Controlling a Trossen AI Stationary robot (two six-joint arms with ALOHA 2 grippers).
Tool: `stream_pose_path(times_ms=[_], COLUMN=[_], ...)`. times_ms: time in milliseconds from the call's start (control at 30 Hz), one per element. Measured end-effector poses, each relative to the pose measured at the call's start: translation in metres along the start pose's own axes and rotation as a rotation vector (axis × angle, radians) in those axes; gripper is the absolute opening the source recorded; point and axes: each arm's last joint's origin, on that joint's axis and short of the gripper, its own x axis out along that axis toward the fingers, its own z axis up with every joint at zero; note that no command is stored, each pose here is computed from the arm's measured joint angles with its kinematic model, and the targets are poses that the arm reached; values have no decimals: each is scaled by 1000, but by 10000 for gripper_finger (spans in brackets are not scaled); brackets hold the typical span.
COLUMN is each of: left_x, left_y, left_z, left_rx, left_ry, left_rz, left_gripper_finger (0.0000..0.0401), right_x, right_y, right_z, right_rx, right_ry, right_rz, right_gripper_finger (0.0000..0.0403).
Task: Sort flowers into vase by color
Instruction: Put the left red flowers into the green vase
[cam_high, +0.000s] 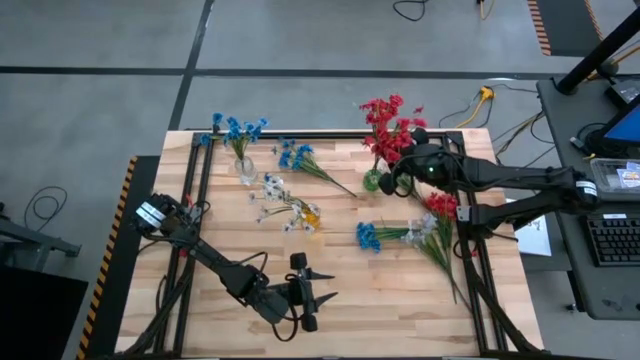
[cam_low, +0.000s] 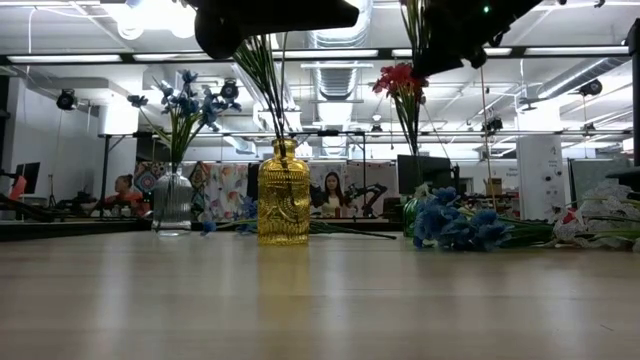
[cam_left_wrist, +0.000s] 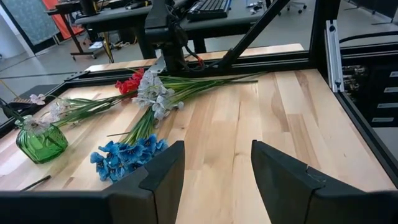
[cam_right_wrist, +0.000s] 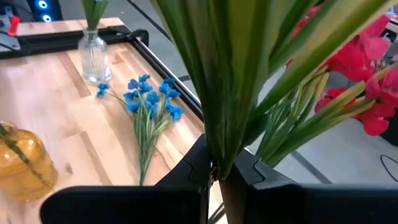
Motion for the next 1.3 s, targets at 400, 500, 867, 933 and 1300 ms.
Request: stream_pose_path(times_ms=[400,500,867,933,1300], left_x=[0,0,0,0,0], left_y=[0,0,0,0,1], left_z=[0,0,0,0,0], left_rx=[3,0,1,1,1], left_ry=[3,2,4,4,5], left_rz=[2,3,5,5,5], left_gripper_finger=[171,171,171,171,171], right_x=[5,5,11,11,17], right_y=[-3,-3,0,0,3], right_z=[-8,-9,-12,-12,-15], right_rx=[-6,-8,14,17,1], right_ry=[18,21,43,45,68], right_rz=[-37,-36,-39,-39,-40], right_gripper_finger=[13,13,13,13,13])
